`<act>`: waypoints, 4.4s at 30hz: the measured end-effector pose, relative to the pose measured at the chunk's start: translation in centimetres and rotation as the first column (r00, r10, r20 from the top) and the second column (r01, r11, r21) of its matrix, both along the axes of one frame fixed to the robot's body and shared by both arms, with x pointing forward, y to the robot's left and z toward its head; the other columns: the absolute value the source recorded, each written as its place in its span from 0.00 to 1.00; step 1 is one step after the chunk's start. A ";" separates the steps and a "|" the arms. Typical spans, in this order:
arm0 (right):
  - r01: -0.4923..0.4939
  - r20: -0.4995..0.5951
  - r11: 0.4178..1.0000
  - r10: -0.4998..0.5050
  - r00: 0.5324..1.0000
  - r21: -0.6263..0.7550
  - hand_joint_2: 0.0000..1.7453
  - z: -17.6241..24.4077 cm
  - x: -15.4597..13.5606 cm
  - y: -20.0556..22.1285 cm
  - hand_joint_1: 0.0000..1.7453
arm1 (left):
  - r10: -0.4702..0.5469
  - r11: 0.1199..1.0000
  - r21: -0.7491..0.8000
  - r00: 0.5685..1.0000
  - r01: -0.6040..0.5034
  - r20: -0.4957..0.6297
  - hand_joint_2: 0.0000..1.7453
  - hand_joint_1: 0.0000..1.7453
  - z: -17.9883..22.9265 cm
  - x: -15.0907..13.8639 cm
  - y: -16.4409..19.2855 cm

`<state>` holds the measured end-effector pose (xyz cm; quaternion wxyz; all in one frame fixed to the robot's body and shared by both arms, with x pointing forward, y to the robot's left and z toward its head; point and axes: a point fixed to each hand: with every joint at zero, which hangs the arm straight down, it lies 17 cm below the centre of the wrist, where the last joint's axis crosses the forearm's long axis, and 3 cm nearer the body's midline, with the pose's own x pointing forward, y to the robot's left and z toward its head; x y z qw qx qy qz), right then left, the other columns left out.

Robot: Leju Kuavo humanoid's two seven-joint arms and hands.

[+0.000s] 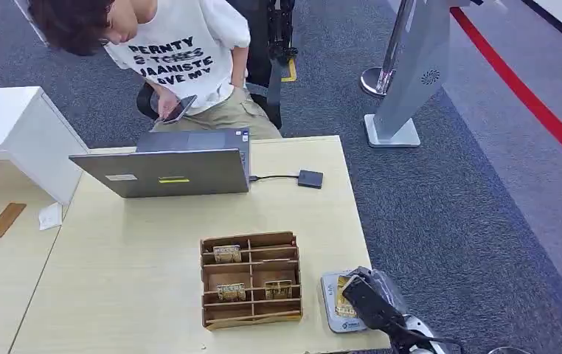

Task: Pass the card to the sensor for recognition and then transmit it.

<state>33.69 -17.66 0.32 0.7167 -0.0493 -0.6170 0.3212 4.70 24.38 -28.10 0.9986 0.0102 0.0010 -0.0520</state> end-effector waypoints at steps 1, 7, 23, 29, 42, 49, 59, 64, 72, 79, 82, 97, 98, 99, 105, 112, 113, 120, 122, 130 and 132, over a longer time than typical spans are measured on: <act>0.003 0.009 1.000 -0.003 1.000 0.013 1.00 0.3 0.0 0.0 1.00 | 0.004 1.000 0.000 1.000 -0.004 0.000 0.00 0.00 0.0 0.0 0.0; 0.070 0.150 0.984 -0.095 0.984 0.165 1.00 5.9 1.1 0.2 1.00 | 0.025 1.000 0.006 1.000 -0.025 0.007 0.00 0.00 0.0 0.2 0.1; 0.066 0.476 0.875 -0.322 0.819 0.479 1.00 22.0 1.2 -0.9 1.00 | 0.003 1.000 0.012 1.000 -0.004 0.013 0.00 0.00 0.0 0.2 0.1; -0.008 0.568 0.908 -0.254 0.783 0.418 1.00 24.7 2.3 0.8 1.00 | -0.042 0.999 0.007 0.999 0.042 0.017 0.00 0.00 0.0 0.4 -0.1; -0.043 0.786 0.994 -0.052 0.616 0.100 1.00 31.9 8.4 6.4 1.00 | -0.166 0.986 0.004 0.986 0.166 0.034 0.00 0.00 0.4 2.6 -0.4; 0.050 0.847 0.998 0.009 0.532 -0.041 1.00 34.4 11.8 7.5 1.00 | -0.220 0.976 0.010 0.975 0.219 0.038 0.00 0.00 0.6 3.7 -0.4; 0.156 0.866 0.968 0.097 0.490 -0.197 1.00 34.7 15.7 8.6 1.00 | -0.263 0.965 0.019 0.965 0.263 0.016 0.00 0.00 0.8 4.2 -0.5; 0.148 0.861 0.965 0.119 0.495 -0.218 1.00 34.2 16.0 9.6 1.00 | -0.265 0.964 0.026 0.964 0.265 -0.014 0.00 0.00 0.8 3.8 -0.5; 0.145 0.852 0.957 0.146 0.503 -0.249 1.00 33.4 16.1 10.4 1.00 | -0.254 0.967 0.026 0.967 0.255 -0.029 0.00 0.00 0.8 3.6 -0.5; 0.199 0.852 0.925 0.193 0.487 -0.323 1.00 32.3 16.7 10.5 1.00 | -0.262 0.964 0.028 0.964 0.263 -0.041 0.00 0.00 0.8 3.4 -0.4; 0.216 0.848 0.909 0.218 0.484 -0.357 1.00 31.8 17.0 10.9 1.00 | -0.268 0.963 0.029 0.962 0.269 -0.044 0.00 0.00 0.8 3.4 -0.4; 0.207 0.814 0.859 0.327 0.480 -0.468 1.00 29.7 17.7 15.0 1.00 | -0.307 0.950 0.036 0.951 0.309 -0.044 0.00 0.00 0.9 3.7 -0.3; 0.206 0.815 0.861 0.327 0.479 -0.466 1.00 29.6 17.6 15.1 1.00 | -0.308 0.950 0.035 0.950 0.309 -0.044 0.00 0.00 0.9 3.7 -0.3; 0.203 0.816 0.863 0.326 0.478 -0.463 1.00 29.6 17.5 15.3 1.00 | -0.308 0.950 0.034 0.950 0.310 -0.044 0.00 0.00 0.9 3.7 -0.3; 0.113 0.816 0.921 0.266 0.514 -0.372 1.00 29.8 17.0 16.3 1.00 | -0.308 0.950 0.033 0.950 0.310 -0.051 0.00 0.00 0.9 3.6 -0.3; 0.045 0.820 0.970 0.176 0.544 -0.238 1.00 30.6 16.0 16.7 1.00 | -0.305 0.951 0.032 0.951 0.307 -0.052 0.00 0.00 0.9 3.5 -0.3; 0.042 0.821 0.972 0.173 0.544 -0.233 1.00 30.6 15.9 16.7 1.00 | -0.305 0.951 0.032 0.951 0.307 -0.051 0.00 0.00 0.9 3.5 -0.3; 0.040 0.841 0.979 0.153 0.518 -0.202 1.00 31.3 15.2 16.5 1.00 | -0.312 0.949 0.032 0.949 0.313 -0.051 0.00 0.00 0.9 3.5 -0.5; 0.039 0.843 0.979 0.150 0.516 -0.198 1.00 31.3 15.1 16.5 1.00 | -0.316 0.947 0.032 0.947 0.318 -0.050 0.00 0.00 0.9 3.5 -0.6; 0.039 0.847 0.981 0.143 0.513 -0.190 1.00 31.4 14.9 16.6 1.00 | -0.318 0.947 0.030 0.947 0.320 -0.050 0.00 0.00 0.9 3.5 -0.7; 0.039 0.847 0.981 0.145 0.511 -0.191 1.00 31.4 14.9 16.6 1.00 | -0.319 0.947 0.030 0.947 0.320 -0.050 0.00 0.00 0.9 3.5 -0.8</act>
